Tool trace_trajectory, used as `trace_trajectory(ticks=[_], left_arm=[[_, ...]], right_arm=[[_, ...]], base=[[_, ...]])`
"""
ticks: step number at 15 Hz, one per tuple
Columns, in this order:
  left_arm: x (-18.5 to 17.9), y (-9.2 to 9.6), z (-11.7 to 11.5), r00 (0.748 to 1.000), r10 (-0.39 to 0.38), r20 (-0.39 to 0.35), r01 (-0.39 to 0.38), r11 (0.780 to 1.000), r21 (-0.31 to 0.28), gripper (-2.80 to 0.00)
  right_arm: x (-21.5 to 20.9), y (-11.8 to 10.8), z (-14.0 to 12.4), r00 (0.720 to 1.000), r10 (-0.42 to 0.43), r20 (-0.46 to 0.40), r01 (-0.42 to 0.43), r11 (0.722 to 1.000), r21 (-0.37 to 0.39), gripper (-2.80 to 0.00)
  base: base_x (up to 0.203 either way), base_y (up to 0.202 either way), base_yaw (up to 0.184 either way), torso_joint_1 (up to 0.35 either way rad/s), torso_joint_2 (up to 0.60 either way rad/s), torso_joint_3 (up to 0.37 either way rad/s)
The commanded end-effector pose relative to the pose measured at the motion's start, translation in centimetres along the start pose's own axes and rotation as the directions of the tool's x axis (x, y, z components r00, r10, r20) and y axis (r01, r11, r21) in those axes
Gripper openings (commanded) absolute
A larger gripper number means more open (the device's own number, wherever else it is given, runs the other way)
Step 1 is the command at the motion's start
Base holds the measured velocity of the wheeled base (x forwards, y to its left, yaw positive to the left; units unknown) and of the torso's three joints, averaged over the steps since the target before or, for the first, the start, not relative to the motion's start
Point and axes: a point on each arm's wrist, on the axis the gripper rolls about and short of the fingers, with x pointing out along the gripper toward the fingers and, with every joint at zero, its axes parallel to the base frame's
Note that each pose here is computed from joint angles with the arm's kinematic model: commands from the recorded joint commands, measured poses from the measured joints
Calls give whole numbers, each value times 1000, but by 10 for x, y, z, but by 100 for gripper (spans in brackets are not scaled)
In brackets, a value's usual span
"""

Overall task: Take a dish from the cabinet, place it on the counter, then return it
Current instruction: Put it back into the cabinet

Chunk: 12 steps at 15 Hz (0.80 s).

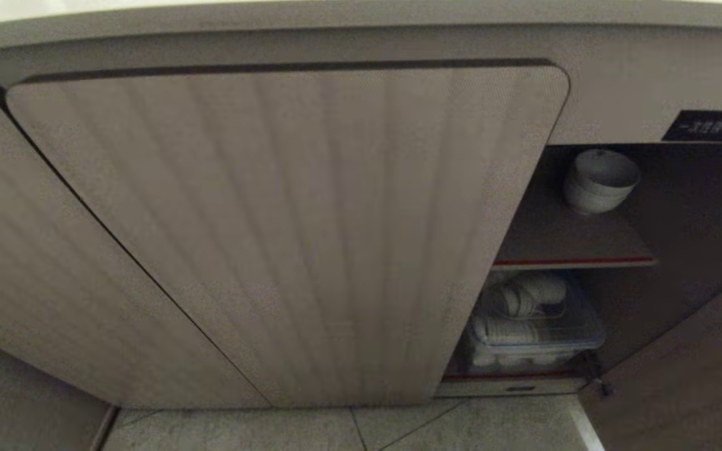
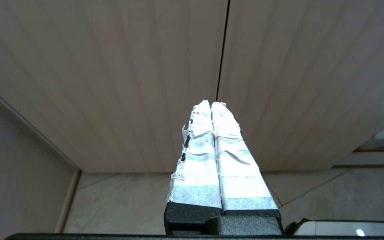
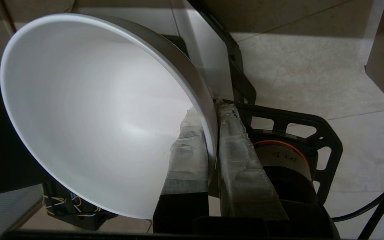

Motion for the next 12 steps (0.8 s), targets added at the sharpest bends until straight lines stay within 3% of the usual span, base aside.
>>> trace_trajectory(ticks=[1,12], left_arm=[[0,0,0,1000,0,1,0,1000,0,-280],[0,0,0,1000,-1,1,1,1000,0,-280]], right_arm=[[0,0,0,1000,1,-7,-1,1000,3,-280],[1,0,-2,1000,0,-15,0,1000,3,-280]], base=[[0,0,0,-66,273,195],[0,0,0,-6,29,21]])
